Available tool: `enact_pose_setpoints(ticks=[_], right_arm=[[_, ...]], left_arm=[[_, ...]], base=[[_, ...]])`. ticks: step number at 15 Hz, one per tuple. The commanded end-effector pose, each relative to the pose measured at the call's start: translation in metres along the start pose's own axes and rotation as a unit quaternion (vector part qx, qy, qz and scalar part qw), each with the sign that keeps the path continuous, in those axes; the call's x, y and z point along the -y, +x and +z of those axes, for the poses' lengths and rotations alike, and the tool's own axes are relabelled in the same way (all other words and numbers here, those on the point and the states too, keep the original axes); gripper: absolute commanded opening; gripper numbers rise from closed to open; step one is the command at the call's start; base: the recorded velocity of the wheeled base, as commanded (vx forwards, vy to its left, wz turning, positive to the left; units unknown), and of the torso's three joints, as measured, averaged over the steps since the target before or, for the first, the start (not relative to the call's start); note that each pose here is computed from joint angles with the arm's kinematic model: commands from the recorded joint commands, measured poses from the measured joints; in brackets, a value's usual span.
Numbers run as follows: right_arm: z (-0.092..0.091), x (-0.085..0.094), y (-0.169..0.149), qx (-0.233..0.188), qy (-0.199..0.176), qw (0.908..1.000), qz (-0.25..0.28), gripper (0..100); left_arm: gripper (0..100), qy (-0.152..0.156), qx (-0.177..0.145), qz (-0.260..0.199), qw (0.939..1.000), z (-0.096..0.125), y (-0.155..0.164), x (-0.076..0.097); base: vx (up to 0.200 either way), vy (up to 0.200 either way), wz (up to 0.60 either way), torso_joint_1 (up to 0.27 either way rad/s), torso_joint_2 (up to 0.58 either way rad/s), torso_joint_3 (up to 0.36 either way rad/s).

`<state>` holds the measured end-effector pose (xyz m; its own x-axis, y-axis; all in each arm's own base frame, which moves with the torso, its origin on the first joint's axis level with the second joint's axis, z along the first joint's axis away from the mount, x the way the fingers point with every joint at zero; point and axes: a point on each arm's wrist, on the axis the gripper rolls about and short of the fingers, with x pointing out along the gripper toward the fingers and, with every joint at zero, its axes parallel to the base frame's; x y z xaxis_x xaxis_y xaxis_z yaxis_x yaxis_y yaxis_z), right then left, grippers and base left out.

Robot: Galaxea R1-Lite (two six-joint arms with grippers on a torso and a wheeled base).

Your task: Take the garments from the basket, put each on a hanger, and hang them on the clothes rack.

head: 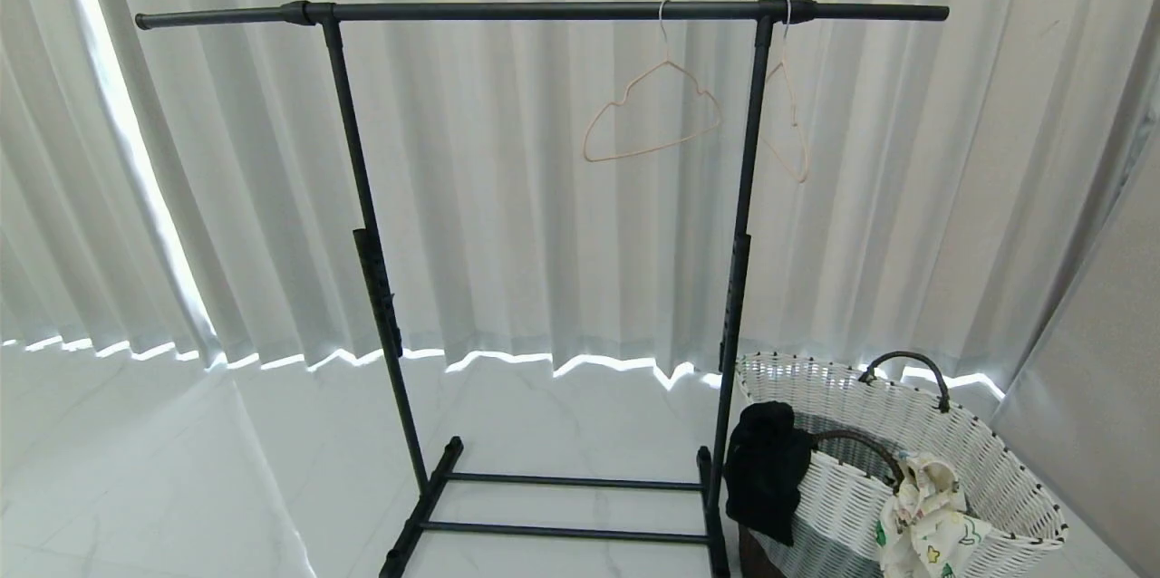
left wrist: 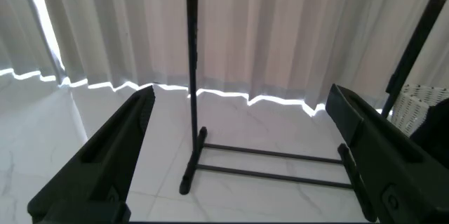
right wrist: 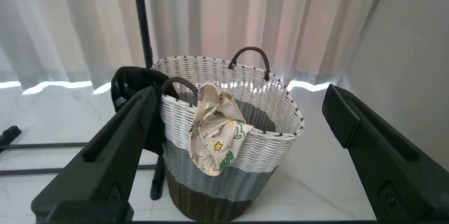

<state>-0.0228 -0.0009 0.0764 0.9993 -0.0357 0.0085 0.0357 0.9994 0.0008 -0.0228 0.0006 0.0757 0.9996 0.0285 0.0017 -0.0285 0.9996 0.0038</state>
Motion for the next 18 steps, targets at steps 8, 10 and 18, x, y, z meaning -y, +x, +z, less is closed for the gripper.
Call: enact_pose_setpoints(ticks=[8,10,18], right_arm=[[0.0,0.0,0.0,0.0,0.004,1.0,0.001,100],[0.0,0.0,0.0,0.0,-0.001,1.0,0.002,100],[0.109,-0.003,0.019,-0.013,-0.041,0.9918,0.12,100]], left_arm=[[100,0.0,0.0,0.0,1.0,0.0,0.0,0.0],[100,0.002,-0.001,0.0,1.0,0.0,0.0,0.0],[100,0.0,0.0,0.0,1.0,0.0,0.0,0.0]], base=[[0.15,0.0,0.0,0.001,0.0,0.002],[0.0,0.0,0.0,0.0,0.0,0.0],[0.0,0.0,0.0,0.0,0.0,0.0]])
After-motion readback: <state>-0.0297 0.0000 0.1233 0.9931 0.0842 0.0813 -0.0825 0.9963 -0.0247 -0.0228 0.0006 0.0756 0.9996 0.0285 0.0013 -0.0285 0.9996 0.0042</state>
